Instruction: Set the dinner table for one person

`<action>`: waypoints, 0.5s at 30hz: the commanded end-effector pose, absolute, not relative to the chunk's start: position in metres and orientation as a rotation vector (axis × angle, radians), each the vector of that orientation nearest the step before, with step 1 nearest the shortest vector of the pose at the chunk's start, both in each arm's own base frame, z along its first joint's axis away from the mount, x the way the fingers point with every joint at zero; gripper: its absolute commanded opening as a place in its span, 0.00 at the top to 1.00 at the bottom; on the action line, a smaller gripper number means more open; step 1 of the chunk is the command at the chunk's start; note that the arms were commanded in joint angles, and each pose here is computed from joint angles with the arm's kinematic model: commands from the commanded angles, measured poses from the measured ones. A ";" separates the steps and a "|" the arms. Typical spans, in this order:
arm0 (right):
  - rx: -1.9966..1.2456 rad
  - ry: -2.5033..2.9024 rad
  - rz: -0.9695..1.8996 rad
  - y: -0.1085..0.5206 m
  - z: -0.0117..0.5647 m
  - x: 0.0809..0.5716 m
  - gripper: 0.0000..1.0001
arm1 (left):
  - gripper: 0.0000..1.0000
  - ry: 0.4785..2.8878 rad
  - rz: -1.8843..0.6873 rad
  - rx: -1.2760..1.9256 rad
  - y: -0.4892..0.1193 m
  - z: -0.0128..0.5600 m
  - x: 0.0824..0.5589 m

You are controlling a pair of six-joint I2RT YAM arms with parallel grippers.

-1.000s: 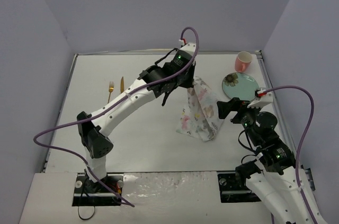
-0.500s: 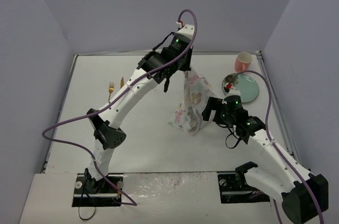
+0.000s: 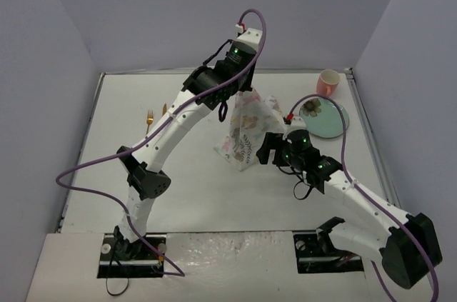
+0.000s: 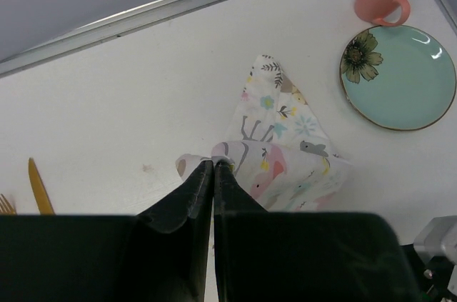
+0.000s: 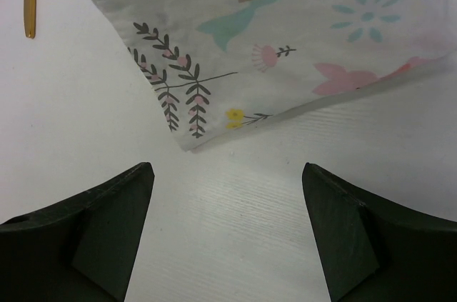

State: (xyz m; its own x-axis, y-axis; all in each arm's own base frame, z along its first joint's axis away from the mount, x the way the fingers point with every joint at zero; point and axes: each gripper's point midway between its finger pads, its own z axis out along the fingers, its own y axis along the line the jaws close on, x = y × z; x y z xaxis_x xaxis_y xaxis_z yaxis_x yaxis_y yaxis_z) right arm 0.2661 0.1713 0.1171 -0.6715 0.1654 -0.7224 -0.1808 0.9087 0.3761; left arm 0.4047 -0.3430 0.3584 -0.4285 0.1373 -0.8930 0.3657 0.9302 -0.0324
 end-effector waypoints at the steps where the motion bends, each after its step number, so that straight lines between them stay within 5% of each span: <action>1: -0.063 2.127 0.584 0.203 0.127 0.284 0.19 | 1.00 1.837 -0.240 0.277 -0.316 0.427 0.403; 15: -0.081 2.074 0.393 0.237 0.095 0.290 0.19 | 1.00 1.845 -0.135 0.215 -0.304 0.415 0.415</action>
State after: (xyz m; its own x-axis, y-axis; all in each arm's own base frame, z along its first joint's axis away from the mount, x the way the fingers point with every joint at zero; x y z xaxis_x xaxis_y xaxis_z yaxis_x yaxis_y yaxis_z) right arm 0.2684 0.2286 0.0789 -0.6199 0.0488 -0.7831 -0.2724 0.9226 0.2731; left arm 0.4197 -0.3232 0.3604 -0.3775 0.1722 -0.9098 0.2717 0.9599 0.0689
